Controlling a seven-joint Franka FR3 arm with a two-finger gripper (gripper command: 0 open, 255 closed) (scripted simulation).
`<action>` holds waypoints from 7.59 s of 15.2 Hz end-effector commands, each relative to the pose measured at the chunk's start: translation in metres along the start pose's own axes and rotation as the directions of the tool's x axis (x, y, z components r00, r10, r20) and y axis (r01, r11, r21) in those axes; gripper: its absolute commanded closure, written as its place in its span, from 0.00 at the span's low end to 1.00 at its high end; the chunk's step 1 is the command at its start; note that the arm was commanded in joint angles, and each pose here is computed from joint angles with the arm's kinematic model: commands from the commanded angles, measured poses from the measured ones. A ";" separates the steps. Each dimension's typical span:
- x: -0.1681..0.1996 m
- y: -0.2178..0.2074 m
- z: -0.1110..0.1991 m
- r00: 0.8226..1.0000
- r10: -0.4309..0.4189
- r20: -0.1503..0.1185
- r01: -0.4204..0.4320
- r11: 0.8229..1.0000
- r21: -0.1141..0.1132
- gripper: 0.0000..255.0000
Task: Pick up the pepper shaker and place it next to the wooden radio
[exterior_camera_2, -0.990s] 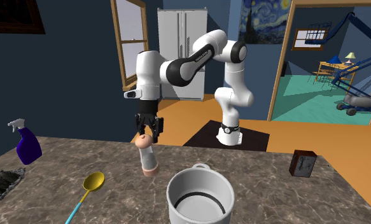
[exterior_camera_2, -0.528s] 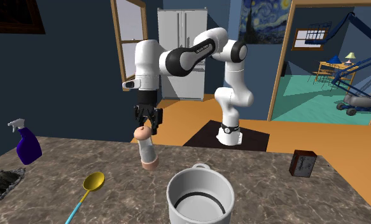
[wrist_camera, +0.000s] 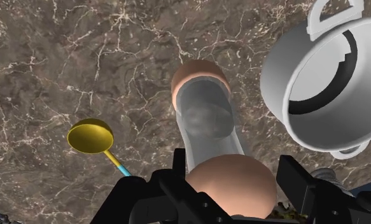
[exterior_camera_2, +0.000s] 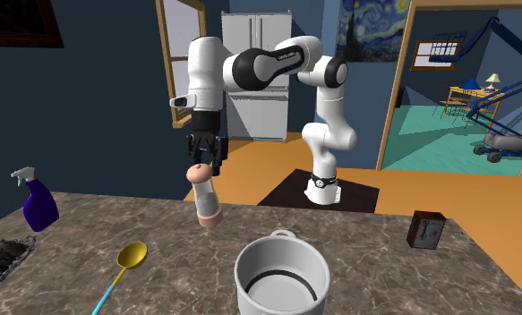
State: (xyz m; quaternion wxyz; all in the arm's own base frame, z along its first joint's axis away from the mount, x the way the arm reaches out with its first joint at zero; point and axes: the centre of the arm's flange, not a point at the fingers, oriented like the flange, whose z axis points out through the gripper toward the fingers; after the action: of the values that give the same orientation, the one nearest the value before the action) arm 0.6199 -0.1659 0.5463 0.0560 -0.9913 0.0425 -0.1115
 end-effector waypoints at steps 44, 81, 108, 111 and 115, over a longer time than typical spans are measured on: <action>-0.208 -0.248 -0.123 1.000 0.000 0.000 0.000 1.000 0.000 1.00; -0.550 -0.596 -0.157 1.000 0.000 0.000 0.000 1.000 0.000 1.00; -0.602 -0.606 -0.037 1.000 0.000 0.000 0.000 1.000 0.000 1.00; -0.605 -0.604 -0.021 1.000 0.000 0.000 0.000 1.000 0.000 1.00; -0.610 -0.602 -0.001 1.000 0.000 0.000 0.000 1.000 0.000 1.00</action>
State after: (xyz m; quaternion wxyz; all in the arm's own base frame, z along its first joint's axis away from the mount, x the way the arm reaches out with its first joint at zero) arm 0.0710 0.4882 0.4931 0.0557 -0.9913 0.0426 -0.1112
